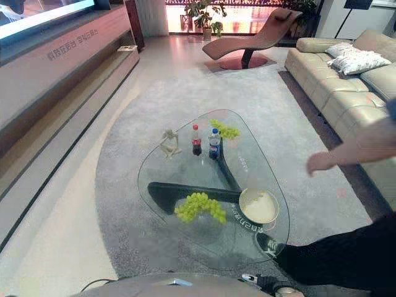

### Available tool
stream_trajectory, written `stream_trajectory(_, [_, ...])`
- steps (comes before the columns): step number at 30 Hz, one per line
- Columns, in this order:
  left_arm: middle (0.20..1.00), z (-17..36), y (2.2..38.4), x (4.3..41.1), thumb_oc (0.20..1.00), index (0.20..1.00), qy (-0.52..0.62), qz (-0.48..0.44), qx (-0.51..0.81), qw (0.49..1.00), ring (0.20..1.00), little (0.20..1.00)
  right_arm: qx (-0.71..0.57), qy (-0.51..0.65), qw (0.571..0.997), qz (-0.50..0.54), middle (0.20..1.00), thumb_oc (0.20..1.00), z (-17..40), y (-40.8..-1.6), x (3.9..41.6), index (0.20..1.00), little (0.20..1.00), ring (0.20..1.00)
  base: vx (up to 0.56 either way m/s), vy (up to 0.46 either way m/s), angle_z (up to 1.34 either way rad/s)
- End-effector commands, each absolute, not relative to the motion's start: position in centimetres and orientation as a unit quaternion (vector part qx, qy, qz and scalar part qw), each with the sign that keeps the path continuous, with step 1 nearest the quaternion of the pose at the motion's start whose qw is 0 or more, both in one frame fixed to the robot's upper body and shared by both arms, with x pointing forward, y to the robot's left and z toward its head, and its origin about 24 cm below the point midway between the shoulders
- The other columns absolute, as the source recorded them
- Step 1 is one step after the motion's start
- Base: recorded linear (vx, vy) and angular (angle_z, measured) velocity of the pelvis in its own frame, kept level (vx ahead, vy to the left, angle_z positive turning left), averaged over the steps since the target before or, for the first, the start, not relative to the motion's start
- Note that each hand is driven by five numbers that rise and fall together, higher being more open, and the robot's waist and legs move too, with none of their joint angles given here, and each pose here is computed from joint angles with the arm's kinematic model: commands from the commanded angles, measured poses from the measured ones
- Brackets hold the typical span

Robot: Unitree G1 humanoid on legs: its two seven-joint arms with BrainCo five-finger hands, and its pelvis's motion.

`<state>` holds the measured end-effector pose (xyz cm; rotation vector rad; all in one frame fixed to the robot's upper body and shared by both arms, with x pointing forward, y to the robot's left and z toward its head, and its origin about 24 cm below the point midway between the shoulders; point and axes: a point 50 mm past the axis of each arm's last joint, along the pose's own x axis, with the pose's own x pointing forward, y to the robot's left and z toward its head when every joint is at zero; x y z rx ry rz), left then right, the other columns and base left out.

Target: Pick up fruits into the plate

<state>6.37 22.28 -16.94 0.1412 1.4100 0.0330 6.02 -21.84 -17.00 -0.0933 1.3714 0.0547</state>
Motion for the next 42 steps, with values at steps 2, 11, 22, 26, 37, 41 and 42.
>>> stream_trajectory(2, [1.000,-16.6,22.5,8.7,1.000,1.000,0.623,0.022,0.098,0.776,1.000,1.000,-0.026,0.605,0.795,0.028,1.000,1.000,-16.7,-21.0,9.1,1.000,1.000,1.000,0.11,0.018,-0.03])
stream_trajectory(11, [1.000,-16.5,23.1,8.8,1.000,1.000,0.621,0.046,0.117,0.773,1.000,1.000,-0.023,0.605,0.795,0.027,1.000,1.000,-16.7,-21.0,9.1,1.000,1.000,1.000,0.01,-0.002,0.00])
stream_trajectory(22, [1.000,-15.7,23.1,11.8,1.000,1.000,0.566,0.004,0.202,0.799,1.000,1.000,-0.029,0.592,0.805,0.033,1.000,1.000,-16.2,-21.3,10.5,1.000,1.000,1.000,0.00,-0.007,-0.01])
stream_trajectory(26, [1.000,-14.5,23.0,14.9,1.000,1.000,0.509,-0.024,0.264,0.819,1.000,1.000,-0.033,0.575,0.816,0.036,1.000,1.000,-15.8,-21.6,11.9,1.000,1.000,1.000,-0.07,-0.034,-0.10])
stream_trajectory(37, [1.000,-5.3,22.3,28.9,1.000,1.000,0.259,-0.022,0.447,0.856,1.000,1.000,-0.058,0.448,0.892,0.031,1.000,1.000,-11.2,-23.0,21.3,1.000,1.000,1.000,-0.17,0.034,-0.13])
stream_trajectory(41, [1.000,-0.8,22.9,32.8,1.000,1.000,0.193,0.000,0.500,0.844,1.000,1.000,-0.057,0.403,0.913,0.027,1.000,1.000,-8.6,-22.9,25.2,1.000,1.000,1.000,-0.11,0.025,-0.18])
stream_trajectory(42, [1.000,0.7,23.1,33.9,1.000,1.000,0.176,0.010,0.511,0.841,1.000,1.000,-0.057,0.411,0.910,0.011,1.000,1.000,-8.1,-22.9,26.0,1.000,1.000,1.000,-0.06,-0.006,-0.08])
